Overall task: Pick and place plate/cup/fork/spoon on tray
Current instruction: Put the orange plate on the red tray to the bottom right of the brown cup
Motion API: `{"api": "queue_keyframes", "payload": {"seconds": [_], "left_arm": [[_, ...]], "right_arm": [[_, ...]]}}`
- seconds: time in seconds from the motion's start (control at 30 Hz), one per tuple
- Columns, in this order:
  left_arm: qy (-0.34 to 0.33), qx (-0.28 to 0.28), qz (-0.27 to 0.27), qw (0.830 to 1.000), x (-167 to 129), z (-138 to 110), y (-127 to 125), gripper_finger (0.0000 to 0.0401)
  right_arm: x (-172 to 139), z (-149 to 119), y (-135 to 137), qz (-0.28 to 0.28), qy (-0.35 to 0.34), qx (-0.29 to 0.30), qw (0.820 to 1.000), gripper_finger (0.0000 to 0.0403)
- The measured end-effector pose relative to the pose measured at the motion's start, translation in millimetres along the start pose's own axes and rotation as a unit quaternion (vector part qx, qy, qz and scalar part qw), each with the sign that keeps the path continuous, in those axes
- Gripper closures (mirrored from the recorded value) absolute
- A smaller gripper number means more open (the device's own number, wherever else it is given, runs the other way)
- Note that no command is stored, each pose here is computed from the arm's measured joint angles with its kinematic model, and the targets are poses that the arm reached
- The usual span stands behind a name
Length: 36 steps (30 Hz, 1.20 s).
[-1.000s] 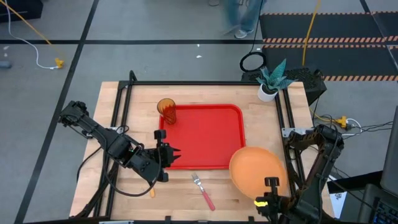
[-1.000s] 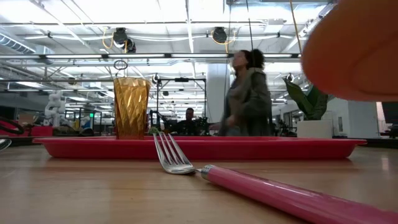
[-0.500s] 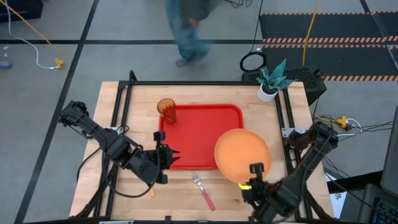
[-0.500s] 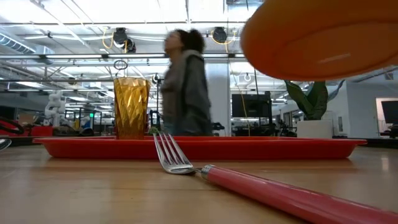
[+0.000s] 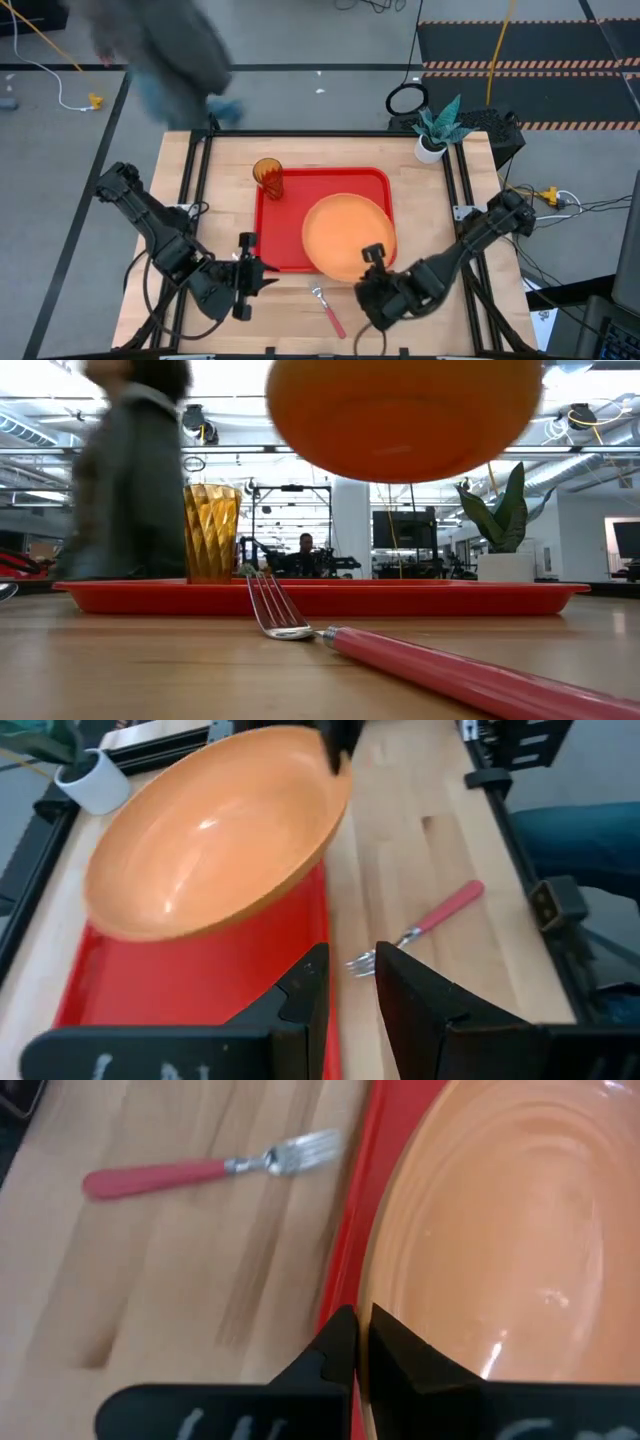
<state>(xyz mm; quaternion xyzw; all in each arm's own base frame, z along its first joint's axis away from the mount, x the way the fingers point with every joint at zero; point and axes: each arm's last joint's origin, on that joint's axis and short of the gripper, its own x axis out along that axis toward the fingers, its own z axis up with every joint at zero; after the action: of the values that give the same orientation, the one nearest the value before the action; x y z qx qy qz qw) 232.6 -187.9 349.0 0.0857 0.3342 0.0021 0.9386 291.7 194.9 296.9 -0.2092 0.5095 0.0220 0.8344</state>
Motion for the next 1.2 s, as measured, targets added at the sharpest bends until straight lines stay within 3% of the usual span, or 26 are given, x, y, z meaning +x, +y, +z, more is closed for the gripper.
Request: {"api": "queue_keyframes", "payload": {"seconds": [0.27,0.7,0.9,1.2], "left_arm": [[-0.004,0.003,-0.021,1.0,-9.1,-4.8,-12.9,0.0313],[-0.005,-0.001,-0.03,1.0,-13.3,-7.1,-18.4,0.0313],[-0.005,-0.005,-0.03,1.0,-13.3,-7.1,-18.4,0.0313],[-0.005,-0.003,-0.027,1.0,-12.2,-6.5,-16.9,0.0313]], "right_arm": [[25.8,19.2,-37.0,0.03,-0.063,-0.039,0.997,0.0403],[65.2,12.2,-75.5,0.018,-0.063,-0.059,0.996,0.0403],[76.4,7.2,-80.6,0.012,-0.061,-0.05,0.997,0.0403],[97.3,1.8,-72.8,0.03,-0.11,-0.052,0.992,0.0403]]}}
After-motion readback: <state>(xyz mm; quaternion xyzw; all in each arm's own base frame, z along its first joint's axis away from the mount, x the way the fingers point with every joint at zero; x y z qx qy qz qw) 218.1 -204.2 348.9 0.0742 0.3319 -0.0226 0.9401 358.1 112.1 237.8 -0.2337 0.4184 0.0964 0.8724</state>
